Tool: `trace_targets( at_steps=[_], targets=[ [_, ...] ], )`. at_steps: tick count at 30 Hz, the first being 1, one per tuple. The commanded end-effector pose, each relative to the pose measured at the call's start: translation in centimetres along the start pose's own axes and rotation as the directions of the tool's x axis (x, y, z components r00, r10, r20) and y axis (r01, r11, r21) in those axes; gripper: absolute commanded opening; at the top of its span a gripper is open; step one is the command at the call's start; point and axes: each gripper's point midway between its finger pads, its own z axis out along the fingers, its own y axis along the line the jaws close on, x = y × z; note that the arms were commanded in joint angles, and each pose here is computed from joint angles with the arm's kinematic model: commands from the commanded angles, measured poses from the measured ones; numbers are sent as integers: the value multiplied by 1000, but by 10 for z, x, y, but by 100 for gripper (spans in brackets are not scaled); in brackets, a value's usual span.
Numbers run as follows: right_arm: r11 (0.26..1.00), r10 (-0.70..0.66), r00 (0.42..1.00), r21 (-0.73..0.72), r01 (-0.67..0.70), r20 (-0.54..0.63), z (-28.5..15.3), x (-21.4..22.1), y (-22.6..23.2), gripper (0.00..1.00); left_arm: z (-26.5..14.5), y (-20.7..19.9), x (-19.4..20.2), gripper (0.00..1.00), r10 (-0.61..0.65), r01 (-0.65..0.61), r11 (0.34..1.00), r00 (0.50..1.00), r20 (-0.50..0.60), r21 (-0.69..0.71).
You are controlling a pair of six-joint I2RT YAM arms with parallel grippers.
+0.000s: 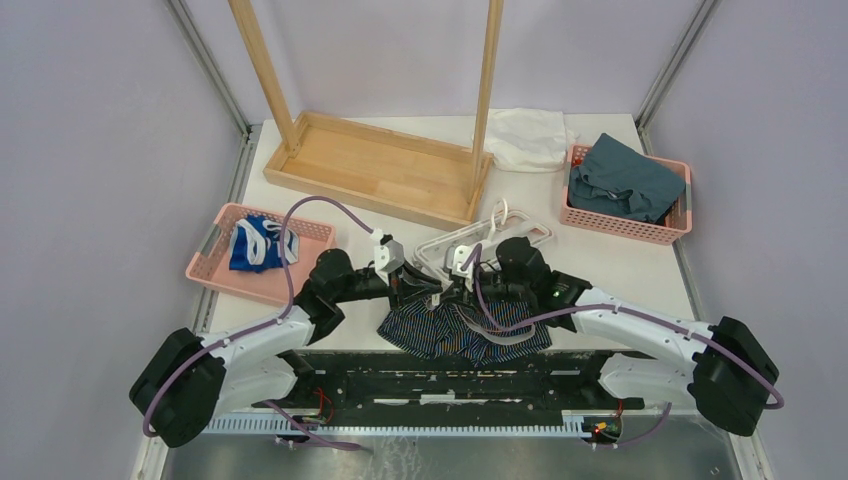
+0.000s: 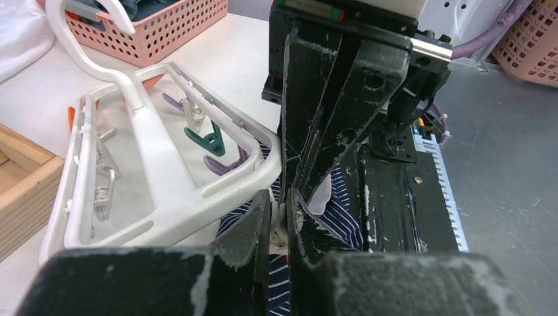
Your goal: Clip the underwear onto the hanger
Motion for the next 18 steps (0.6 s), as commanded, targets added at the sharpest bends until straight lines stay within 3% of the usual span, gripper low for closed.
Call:
trace_targets(
  at_steps=[1,10,18],
  targets=[
    [998,-49,996,49,45,80,-7,-29,-11,1,4,-6,-15,3,6,-8,999,999,47,39],
    [1000,-11,997,29,9,70,-4,-29,-10,1,4,-6,-17,3,12,-14,999,999,48,36],
    [988,147,988,53,-145,-47,6,0,-12,1,2,-4,-21,3,25,-26,1000,998,58,17]
  ],
)
